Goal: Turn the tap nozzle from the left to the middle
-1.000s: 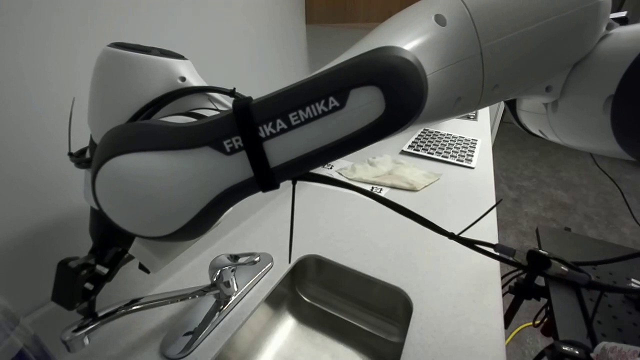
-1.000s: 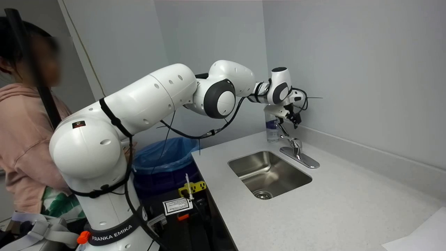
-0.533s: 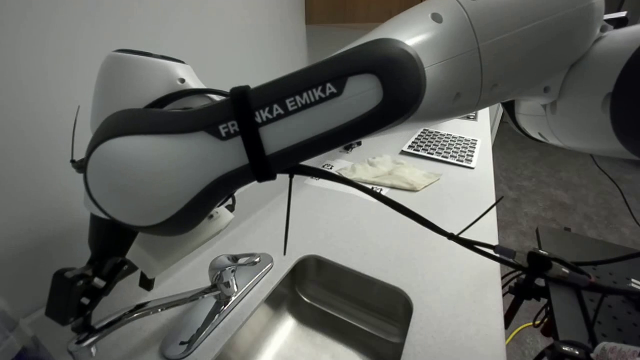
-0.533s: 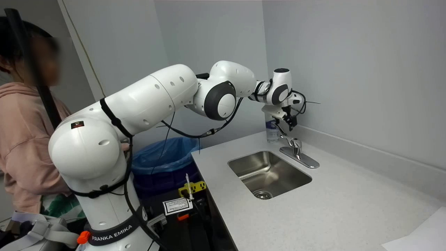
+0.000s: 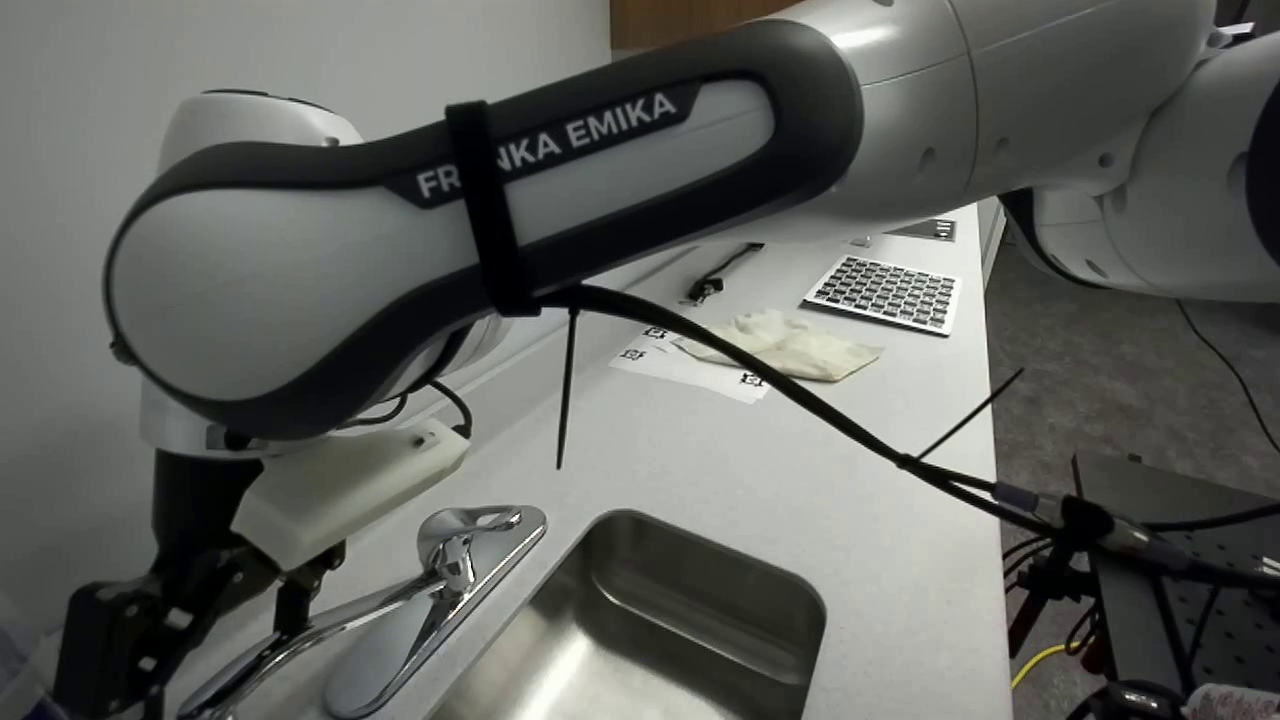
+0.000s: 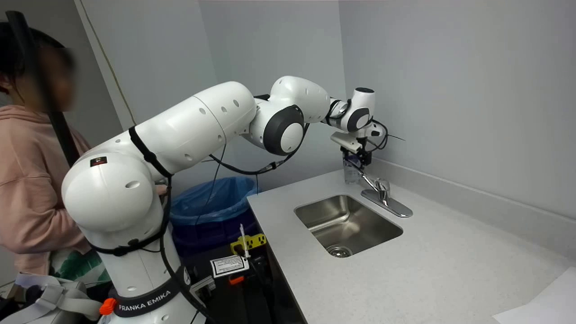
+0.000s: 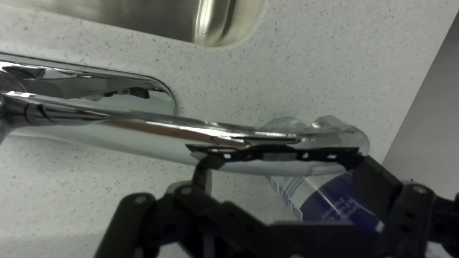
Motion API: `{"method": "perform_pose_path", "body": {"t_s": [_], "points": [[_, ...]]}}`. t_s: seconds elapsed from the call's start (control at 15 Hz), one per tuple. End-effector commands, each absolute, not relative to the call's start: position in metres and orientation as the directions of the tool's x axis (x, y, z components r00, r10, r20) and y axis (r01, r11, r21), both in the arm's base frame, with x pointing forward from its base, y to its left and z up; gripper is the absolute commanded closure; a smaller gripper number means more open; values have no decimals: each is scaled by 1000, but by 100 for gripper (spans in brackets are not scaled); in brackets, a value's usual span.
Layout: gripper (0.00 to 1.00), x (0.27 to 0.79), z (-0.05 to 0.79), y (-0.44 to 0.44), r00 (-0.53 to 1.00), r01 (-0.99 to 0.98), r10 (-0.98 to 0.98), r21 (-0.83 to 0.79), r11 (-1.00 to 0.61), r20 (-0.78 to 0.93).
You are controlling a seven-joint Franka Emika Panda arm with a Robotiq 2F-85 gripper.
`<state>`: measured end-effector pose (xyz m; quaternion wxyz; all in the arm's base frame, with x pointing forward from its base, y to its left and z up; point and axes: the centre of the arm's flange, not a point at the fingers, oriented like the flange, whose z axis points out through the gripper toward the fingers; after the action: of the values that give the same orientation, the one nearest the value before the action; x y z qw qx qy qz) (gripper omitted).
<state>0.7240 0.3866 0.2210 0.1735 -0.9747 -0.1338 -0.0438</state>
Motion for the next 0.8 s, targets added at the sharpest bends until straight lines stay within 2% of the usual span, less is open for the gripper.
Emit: {"method": "perform_pose_path", "body": {"t_s": [0.0, 0.07, 0.13, 0.2, 0.73], "points": [[0, 707, 234, 385, 964, 260, 258, -374, -890, 56], [0, 705, 234, 385, 965, 257, 257, -379, -889, 51], [9, 703, 234, 384, 965, 254, 258, -386, -887, 43], [28, 701, 234, 384, 966, 252, 258, -387, -887, 38], [87, 696, 237, 373, 971, 222, 238, -387, -895, 7]]}}
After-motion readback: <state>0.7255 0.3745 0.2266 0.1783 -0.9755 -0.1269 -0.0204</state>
